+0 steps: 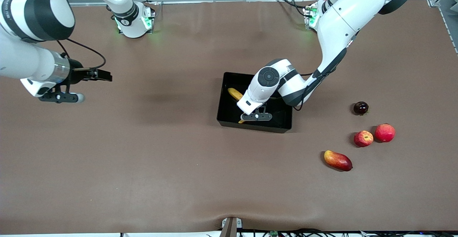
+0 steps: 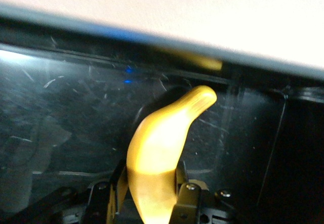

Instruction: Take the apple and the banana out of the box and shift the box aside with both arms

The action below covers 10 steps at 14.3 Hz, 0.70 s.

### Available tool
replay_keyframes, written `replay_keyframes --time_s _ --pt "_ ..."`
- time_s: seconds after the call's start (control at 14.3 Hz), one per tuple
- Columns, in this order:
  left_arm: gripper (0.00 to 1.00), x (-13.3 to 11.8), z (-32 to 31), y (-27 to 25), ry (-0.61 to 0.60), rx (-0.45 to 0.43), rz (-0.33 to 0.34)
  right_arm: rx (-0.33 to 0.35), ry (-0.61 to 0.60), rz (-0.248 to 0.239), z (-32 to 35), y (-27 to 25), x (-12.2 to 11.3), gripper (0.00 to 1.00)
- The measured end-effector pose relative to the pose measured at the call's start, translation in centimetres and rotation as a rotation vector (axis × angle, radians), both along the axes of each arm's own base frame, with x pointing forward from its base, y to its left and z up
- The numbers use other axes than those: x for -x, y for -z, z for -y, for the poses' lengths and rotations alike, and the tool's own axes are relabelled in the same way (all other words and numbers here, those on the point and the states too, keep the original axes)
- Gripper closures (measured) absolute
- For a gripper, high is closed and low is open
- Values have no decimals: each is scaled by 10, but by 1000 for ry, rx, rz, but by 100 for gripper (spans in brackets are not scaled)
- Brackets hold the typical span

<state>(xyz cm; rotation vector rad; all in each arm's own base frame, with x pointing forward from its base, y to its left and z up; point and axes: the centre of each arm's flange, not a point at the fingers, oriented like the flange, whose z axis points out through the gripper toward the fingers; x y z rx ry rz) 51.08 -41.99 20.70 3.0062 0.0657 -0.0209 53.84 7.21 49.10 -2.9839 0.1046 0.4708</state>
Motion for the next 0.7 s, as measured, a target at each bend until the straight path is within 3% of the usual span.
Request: replay_keyframes --time_s 0.28,0.49,0.7 --pt "59 -18 -12 -69 -5 -126 39 -25 26 9 -54 -2 5 0" --pt "59 -21 -19 -109 -8 -152 81 -21 49 58 -132 6 15 0" --pt "59 -18 -20 -107 -4 -156 77 -32 55 123 -209 39 20 0"
